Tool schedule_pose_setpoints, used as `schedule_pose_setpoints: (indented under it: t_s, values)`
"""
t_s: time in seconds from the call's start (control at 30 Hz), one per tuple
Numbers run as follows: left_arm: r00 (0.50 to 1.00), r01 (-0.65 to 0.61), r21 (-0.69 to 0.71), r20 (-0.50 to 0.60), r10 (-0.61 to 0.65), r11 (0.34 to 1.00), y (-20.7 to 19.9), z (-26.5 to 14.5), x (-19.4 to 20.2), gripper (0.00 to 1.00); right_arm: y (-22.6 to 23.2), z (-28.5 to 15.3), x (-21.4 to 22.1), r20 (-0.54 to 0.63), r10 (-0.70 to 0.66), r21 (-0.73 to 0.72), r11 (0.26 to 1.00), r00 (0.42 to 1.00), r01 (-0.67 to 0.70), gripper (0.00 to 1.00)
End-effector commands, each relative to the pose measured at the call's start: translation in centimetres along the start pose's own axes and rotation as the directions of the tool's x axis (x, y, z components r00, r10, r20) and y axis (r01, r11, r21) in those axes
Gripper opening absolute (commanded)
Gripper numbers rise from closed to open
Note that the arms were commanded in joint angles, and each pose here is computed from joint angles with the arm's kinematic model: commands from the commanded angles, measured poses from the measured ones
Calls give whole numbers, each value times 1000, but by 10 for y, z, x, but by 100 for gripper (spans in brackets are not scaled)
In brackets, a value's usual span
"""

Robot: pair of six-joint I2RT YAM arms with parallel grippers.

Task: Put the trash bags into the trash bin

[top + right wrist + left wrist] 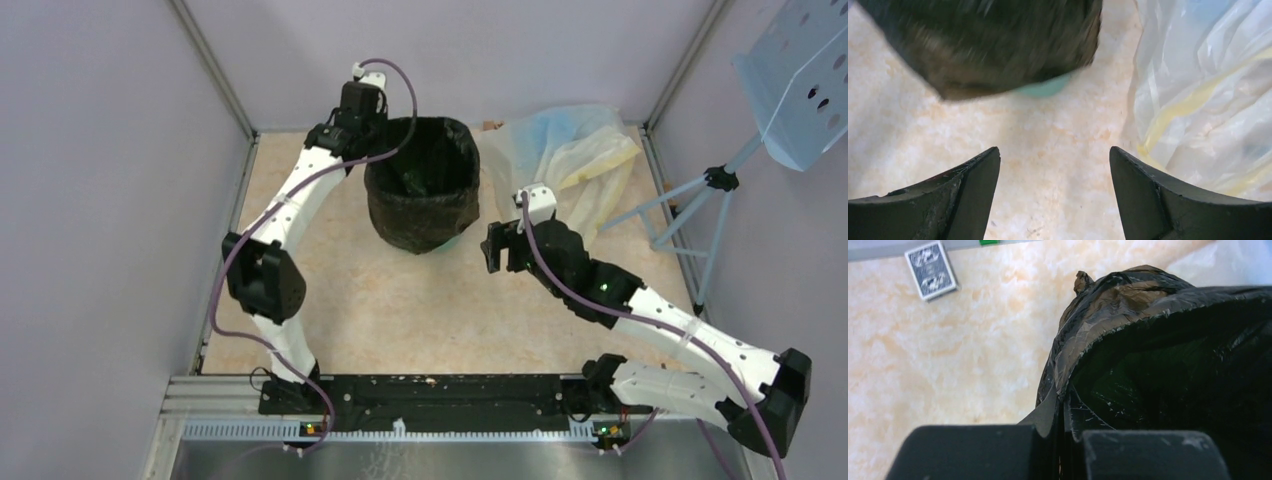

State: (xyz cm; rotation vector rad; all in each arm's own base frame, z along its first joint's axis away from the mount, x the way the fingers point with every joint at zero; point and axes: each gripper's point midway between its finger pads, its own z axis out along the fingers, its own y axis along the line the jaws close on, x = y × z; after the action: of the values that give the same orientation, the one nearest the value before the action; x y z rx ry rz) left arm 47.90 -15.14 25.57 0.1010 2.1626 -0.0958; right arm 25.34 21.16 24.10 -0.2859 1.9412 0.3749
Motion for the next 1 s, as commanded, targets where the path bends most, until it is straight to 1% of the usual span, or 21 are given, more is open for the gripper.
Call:
schedule_pose_setpoints:
  t_s: [0.0, 0.07, 0.1, 0.13, 0.2, 0.27, 0.37, 0.43, 0.5, 0.53, 0.63, 0.67, 0.73, 0.8, 0.9, 0.97]
  values:
    - [992, 63, 26, 108, -65, 998, -9, 21, -50, 0, 4, -17, -9, 126, 53, -96, 995, 991, -41, 80]
    - [991, 81, 43, 101, -85, 996, -15, 34, -52, 4, 2, -22, 2, 153, 52, -130, 991, 987, -33, 80]
    - [990, 91, 56, 103, -96, 994, -19, 37, -55, 11, 1, -23, 8, 164, 47, -141, 990, 985, -24, 81]
    - [989, 98, 71, 103, -105, 993, -21, 38, -56, 20, -1, -24, 14, 179, 45, -148, 989, 983, -18, 81]
    - [987, 110, 115, 108, -122, 987, -29, 33, -61, 48, -8, -25, 21, 202, 69, -137, 990, 977, -42, 82]
    - [984, 110, 157, 125, -130, 981, -35, 21, -67, 66, -7, -27, 25, 201, 72, -153, 987, 977, -41, 84]
    - [979, 102, 201, 154, -134, 974, -37, -6, -75, 82, 0, -25, 29, 176, 58, -180, 983, 983, -26, 85]
    - [977, 95, 217, 166, -132, 971, -37, -25, -74, 89, 0, -19, 33, 168, 62, -177, 984, 984, -32, 85]
    - [971, 89, 224, 197, -134, 970, -33, -48, -78, 96, -5, -11, 38, 148, 71, -162, 986, 986, -47, 85]
    - [971, 96, 211, 195, -138, 973, -28, -57, -72, 98, -8, -8, 35, 152, 94, -162, 984, 984, -70, 85]
    - [960, 166, 119, 209, -188, 979, 0, -83, -56, 99, -31, 3, 29, 142, 181, -141, 977, 973, -161, 84]
    - [948, 188, 99, 240, -207, 977, 10, -101, -52, 99, -44, 6, 24, 151, 221, -117, 972, 963, -205, 84]
    - [928, 219, 90, 288, -236, 972, 22, -116, -35, 99, -75, 7, 12, 198, 276, -51, 961, 941, -271, 84]
    - [897, 251, 93, 352, -268, 963, 33, -128, -15, 99, -102, 4, 3, 267, 286, 40, 951, 920, -307, 84]
    - [852, 270, 93, 441, -282, 959, 47, -137, 21, 99, -137, -6, -2, 368, 257, 205, 915, 893, -348, 84]
    - [821, 274, 90, 496, -282, 957, 56, -140, 40, 99, -147, -14, -5, 414, 204, 245, 914, 887, -324, 84]
